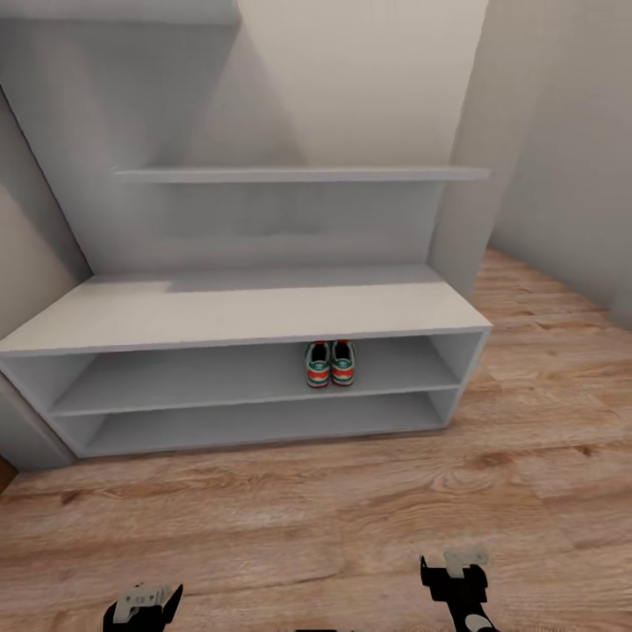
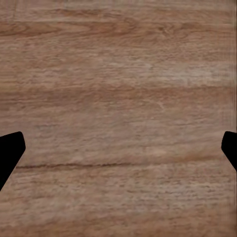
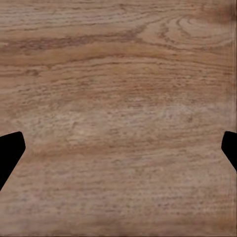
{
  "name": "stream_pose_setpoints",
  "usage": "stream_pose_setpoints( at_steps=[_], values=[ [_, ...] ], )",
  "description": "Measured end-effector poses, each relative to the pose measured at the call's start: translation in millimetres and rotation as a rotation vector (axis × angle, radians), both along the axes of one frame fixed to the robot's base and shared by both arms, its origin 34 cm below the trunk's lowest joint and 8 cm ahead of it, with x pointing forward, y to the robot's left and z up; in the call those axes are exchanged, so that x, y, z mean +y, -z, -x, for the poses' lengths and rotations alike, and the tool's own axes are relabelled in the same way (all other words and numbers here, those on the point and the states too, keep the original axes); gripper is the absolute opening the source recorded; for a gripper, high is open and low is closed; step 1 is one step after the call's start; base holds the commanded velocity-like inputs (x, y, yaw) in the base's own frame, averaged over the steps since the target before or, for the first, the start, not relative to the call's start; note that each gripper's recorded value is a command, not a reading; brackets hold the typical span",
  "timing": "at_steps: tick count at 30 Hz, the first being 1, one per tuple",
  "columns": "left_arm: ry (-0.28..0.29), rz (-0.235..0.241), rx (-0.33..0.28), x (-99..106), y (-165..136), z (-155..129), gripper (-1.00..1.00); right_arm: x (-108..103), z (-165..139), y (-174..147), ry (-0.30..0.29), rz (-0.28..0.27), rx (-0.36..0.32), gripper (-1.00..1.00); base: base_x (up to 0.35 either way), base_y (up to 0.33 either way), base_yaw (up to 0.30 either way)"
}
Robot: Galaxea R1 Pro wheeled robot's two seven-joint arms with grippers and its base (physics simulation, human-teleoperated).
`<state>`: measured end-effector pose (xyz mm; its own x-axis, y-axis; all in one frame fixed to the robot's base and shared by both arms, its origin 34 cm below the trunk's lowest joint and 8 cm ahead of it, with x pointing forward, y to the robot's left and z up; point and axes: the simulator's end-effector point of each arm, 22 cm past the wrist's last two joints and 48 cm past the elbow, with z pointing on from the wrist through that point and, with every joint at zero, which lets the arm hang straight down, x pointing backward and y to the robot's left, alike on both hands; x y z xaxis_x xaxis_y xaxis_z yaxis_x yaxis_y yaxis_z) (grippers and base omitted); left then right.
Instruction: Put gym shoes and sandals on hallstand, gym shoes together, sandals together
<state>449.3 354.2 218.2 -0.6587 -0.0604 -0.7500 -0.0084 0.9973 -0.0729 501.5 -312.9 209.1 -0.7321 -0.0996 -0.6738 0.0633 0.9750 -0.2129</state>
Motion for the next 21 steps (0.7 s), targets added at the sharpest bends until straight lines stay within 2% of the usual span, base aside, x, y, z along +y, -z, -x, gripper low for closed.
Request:
stream_pose_setpoints(
  at_steps=[13,21],
  values=[
    [-0.042,0.013,-0.010,4.8,-1.6,-1.0,1.00,-5.9,4.8,1.5,0.005,0.007,0.005,1.00,0.000,0.000,-0.286],
    [-0.045,0.017,-0.011,4.2,-1.7,-1.1,1.00,-9.0,8.7,2.8,0.010,0.010,0.009,1.00,0.000,0.000,-0.299]
  ],
)
